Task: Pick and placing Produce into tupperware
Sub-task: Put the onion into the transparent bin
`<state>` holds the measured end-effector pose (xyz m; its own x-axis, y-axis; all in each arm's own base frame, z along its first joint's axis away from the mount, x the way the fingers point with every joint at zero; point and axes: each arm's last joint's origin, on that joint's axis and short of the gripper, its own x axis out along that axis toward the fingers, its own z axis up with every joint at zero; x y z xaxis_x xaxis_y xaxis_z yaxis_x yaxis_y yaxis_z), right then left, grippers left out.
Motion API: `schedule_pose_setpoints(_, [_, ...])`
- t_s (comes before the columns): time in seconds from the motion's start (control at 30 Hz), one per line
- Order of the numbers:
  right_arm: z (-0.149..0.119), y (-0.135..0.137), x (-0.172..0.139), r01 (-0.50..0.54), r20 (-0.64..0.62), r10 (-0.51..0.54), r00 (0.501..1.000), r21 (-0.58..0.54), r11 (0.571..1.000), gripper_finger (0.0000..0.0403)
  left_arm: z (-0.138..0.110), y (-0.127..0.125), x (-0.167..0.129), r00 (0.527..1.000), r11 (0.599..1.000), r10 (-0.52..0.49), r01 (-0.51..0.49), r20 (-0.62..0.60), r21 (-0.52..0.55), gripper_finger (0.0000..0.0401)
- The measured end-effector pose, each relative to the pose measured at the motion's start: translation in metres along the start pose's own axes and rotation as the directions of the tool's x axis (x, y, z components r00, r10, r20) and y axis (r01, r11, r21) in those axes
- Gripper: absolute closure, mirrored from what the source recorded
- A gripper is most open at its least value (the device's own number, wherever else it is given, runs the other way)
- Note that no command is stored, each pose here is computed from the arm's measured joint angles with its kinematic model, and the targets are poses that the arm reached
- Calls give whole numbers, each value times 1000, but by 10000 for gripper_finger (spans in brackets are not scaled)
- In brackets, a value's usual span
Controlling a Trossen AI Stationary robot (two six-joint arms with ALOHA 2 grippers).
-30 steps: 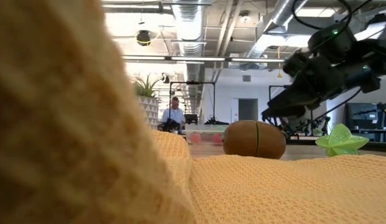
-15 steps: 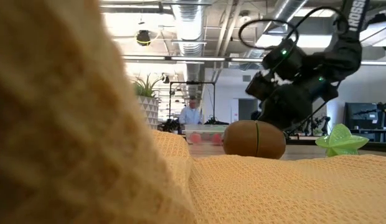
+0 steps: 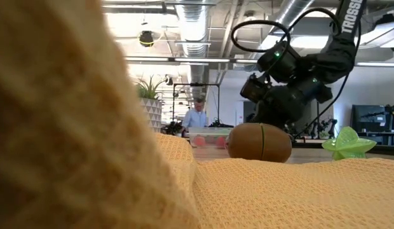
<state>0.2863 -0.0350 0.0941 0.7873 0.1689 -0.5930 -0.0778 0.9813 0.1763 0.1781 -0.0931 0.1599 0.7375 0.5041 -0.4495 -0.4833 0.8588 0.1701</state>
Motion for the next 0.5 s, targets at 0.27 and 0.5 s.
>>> schedule_pose_setpoints(0.27, [3, -4, 18, -3, -11, 3, 1000, -4, 1000, 51, 0, 0, 0, 1000, 1000, 1, -1, -2, -1, 163])
schedule_pose_setpoints(0.5, [4, -3, 23, -4, -26, 4, 1000, -5, 1000, 73, 0, 0, -1, 1000, 1000, -2, 2, -1, 0, 163])
